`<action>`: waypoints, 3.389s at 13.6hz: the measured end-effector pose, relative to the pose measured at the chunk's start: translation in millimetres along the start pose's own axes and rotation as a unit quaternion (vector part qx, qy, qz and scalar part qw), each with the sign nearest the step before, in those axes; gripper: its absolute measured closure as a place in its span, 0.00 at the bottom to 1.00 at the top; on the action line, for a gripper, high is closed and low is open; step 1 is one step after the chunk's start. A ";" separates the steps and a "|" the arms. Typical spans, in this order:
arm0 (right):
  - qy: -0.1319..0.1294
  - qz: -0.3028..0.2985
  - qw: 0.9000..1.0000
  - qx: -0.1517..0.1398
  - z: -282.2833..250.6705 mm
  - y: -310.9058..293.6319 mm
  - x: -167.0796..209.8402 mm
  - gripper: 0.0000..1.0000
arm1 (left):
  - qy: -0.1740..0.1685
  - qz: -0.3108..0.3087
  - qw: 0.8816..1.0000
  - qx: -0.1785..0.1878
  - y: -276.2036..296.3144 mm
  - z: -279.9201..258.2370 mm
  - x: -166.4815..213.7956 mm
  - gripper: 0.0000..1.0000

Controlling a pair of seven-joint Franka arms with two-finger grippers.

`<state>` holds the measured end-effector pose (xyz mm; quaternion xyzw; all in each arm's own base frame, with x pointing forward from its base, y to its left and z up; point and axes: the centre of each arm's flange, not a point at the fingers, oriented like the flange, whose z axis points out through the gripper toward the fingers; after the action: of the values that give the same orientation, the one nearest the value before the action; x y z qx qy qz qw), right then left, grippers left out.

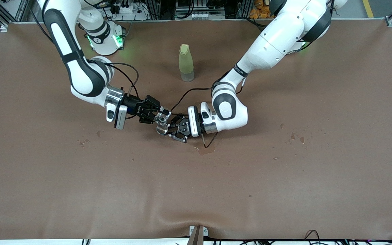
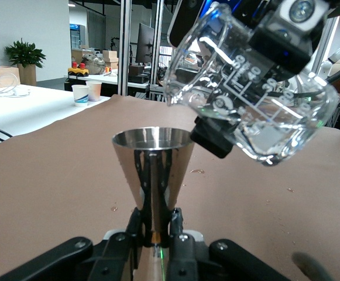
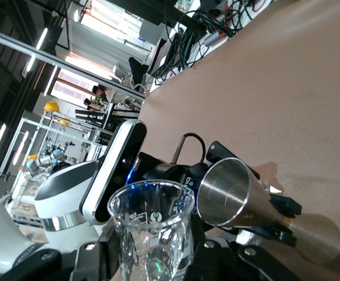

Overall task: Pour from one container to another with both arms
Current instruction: 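Pour liquid from the beaker into the jigger held by the left gripper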

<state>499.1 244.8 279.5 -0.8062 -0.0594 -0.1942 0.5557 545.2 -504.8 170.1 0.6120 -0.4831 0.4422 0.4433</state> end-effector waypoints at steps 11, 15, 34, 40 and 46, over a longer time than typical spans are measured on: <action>0.002 0.089 0.996 0.002 0.6 -2.2 3.0 0.51 | 0.000 0.000 1.000 0.000 0.0 0.0 0.1 0.79; 0.001 0.115 0.993 0.003 0.7 -2.4 3.1 0.51 | 0.000 0.000 1.000 0.000 0.0 0.0 0.1 0.79; 0.001 0.325 0.946 0.006 5.9 -1.2 8.9 0.51 | 0.001 0.001 1.000 0.001 -0.8 0.2 1.7 0.79; 0.001 0.371 0.928 0.012 11.1 -3.2 17.4 0.51 | 0.001 0.001 1.000 0.001 -0.9 0.2 1.6 0.79; 0.003 0.406 0.913 0.021 12.3 -11.1 28.2 0.51 | 0.001 0.001 1.000 0.001 -1.1 0.1 1.9 0.79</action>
<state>524.5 256.9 296.1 -0.7481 0.2707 0.0475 0.6040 546.6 -505.2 171.7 0.6113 -0.4828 0.4439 0.4429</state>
